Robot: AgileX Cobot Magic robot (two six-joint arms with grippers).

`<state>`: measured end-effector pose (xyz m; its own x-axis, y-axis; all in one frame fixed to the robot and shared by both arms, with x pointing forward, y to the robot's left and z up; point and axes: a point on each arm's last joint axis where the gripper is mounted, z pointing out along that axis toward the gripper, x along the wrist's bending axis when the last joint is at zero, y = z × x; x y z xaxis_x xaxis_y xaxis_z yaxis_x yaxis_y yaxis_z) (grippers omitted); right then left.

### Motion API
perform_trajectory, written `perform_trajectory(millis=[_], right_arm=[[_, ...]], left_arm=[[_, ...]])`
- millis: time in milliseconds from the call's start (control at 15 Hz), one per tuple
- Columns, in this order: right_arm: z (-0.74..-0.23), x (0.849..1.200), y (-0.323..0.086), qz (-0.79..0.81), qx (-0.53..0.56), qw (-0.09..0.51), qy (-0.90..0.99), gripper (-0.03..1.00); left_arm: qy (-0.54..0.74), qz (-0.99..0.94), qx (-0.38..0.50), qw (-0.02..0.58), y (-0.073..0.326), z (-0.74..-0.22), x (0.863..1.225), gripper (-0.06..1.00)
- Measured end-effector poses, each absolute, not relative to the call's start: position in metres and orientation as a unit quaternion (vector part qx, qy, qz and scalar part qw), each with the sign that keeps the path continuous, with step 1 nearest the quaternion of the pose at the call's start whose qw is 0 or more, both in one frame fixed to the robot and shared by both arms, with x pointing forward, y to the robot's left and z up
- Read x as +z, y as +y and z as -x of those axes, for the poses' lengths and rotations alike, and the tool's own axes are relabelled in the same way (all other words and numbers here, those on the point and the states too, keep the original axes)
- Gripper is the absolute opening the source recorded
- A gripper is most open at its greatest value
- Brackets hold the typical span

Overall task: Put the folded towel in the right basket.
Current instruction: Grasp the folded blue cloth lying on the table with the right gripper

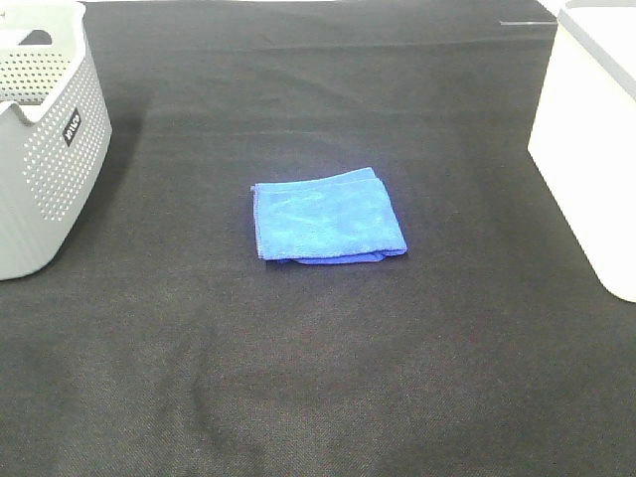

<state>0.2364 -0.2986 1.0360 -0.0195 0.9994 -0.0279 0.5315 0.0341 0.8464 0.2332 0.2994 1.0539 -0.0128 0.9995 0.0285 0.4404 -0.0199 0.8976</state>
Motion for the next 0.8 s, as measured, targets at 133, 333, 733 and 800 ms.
perform_trajectory(millis=[133,333,733,800], right_arm=[[-0.2364,1.036,-0.2986,-0.608,0.337,0.347,0.63,0.96],[-0.2364,1.036,-0.2986,-0.608,0.337,0.347,0.63,0.96],[-0.2364,1.036,-0.2986,-0.608,0.337,0.347,0.63,0.96],[-0.2364,1.036,-0.2986,-0.608,0.337,0.347,0.63,0.96]], left_arm=[[0.598,-0.601,0.385,0.363,0.2994,-0.2332,1.0539,0.99],[0.598,-0.601,0.385,0.363,0.2994,-0.2332,1.0539,0.99],[0.598,-0.601,0.385,0.363,0.2994,-0.2332,1.0539,0.99],[0.598,-0.601,0.385,0.363,0.2994,-0.2332,1.0539,0.99]])
